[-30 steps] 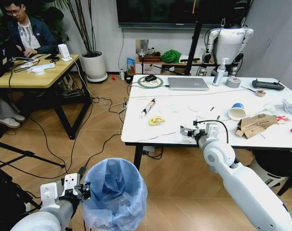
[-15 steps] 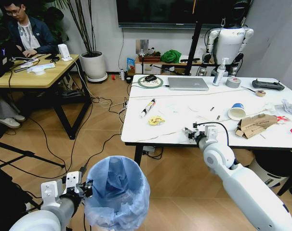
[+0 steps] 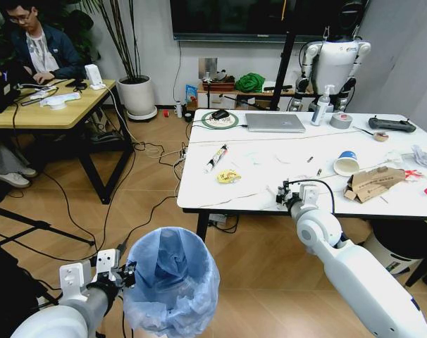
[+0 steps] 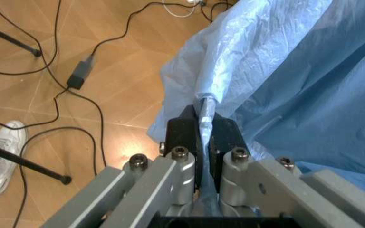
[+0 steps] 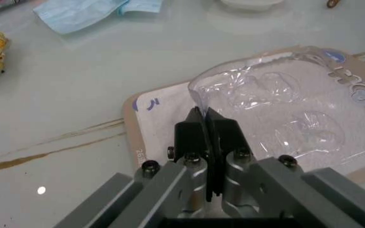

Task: Pick up the trash bin and place the trash from the table into it.

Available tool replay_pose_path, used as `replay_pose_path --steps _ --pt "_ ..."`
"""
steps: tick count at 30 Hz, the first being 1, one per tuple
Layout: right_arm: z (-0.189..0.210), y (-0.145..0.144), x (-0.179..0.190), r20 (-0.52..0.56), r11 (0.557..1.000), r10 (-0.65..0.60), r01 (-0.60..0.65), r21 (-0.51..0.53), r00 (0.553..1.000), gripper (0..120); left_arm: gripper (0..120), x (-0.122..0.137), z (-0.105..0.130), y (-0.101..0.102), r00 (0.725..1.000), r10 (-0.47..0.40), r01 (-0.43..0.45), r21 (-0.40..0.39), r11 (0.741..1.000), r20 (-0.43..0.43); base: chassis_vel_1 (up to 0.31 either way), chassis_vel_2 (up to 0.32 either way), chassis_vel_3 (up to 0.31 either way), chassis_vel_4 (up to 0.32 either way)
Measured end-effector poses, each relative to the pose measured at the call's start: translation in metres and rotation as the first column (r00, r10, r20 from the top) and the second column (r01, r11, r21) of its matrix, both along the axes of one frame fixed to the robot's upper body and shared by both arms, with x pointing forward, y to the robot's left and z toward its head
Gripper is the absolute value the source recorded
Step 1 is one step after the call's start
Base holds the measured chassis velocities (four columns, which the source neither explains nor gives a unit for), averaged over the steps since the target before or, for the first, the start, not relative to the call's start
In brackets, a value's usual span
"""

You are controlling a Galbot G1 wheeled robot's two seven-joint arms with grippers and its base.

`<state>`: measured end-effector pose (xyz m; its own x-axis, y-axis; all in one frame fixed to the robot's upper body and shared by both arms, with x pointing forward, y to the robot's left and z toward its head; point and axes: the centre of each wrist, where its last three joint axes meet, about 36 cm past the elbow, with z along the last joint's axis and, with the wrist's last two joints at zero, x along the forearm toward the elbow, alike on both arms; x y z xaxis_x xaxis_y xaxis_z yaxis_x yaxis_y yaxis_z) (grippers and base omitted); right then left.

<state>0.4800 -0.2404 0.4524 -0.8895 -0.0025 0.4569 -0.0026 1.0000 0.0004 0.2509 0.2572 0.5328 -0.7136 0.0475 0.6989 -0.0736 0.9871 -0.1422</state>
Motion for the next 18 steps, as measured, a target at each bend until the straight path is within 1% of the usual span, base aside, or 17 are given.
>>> replay_pose_path --steps 5,6,9,11,12,14,16,18 --pt "0.011 -0.005 -0.005 0.035 1.000 -0.005 0.004 0.024 0.999 0 0 0.003 0.003 0.001 1.000 -0.004 0.004 0.009 1.000 0.015 0.000 0.000 0.000 0.000" --pt "0.018 -0.007 -0.008 0.056 0.999 -0.007 0.005 0.035 0.998 0 0 0.005 0.005 0.001 1.000 -0.003 0.003 0.007 1.000 0.020 0.000 0.000 0.000 0.000" --pt "0.037 -0.010 -0.017 0.103 0.997 -0.014 0.006 0.081 0.995 0 0 0.012 0.012 0.001 1.000 -0.001 0.001 -0.028 1.000 0.019 0.000 0.000 0.000 0.000" --pt "0.049 -0.012 -0.025 0.129 0.994 -0.015 0.001 0.110 0.991 0 0 0.015 0.015 0.001 1.000 -0.001 0.002 -0.039 0.999 0.021 0.000 0.000 0.000 0.000" --pt "0.049 -0.012 -0.025 0.129 0.994 -0.015 0.001 0.110 0.991 0 0 0.015 0.015 0.001 1.000 -0.001 0.002 -0.039 0.999 0.021 0.000 0.000 0.000 0.000" --pt "0.071 -0.015 -0.040 0.175 0.988 0.003 -0.030 0.151 0.985 0 0 0.019 0.019 0.001 1.000 -0.002 0.003 -0.044 0.999 0.030 0.000 0.000 0.000 0.000" --pt "0.098 -0.018 -0.062 0.231 0.978 0.037 -0.083 0.191 0.972 0 0 0.022 0.022 0.001 0.999 0.004 -0.002 -0.044 0.999 0.032 0.000 0.000 0.000 0.000" --pt "0.116 -0.018 -0.081 0.268 0.966 0.080 -0.141 0.217 0.960 0 0 0.023 0.023 0.000 1.000 0.003 -0.002 -0.050 0.999 0.029 0.000 0.000 0.000 0.000"
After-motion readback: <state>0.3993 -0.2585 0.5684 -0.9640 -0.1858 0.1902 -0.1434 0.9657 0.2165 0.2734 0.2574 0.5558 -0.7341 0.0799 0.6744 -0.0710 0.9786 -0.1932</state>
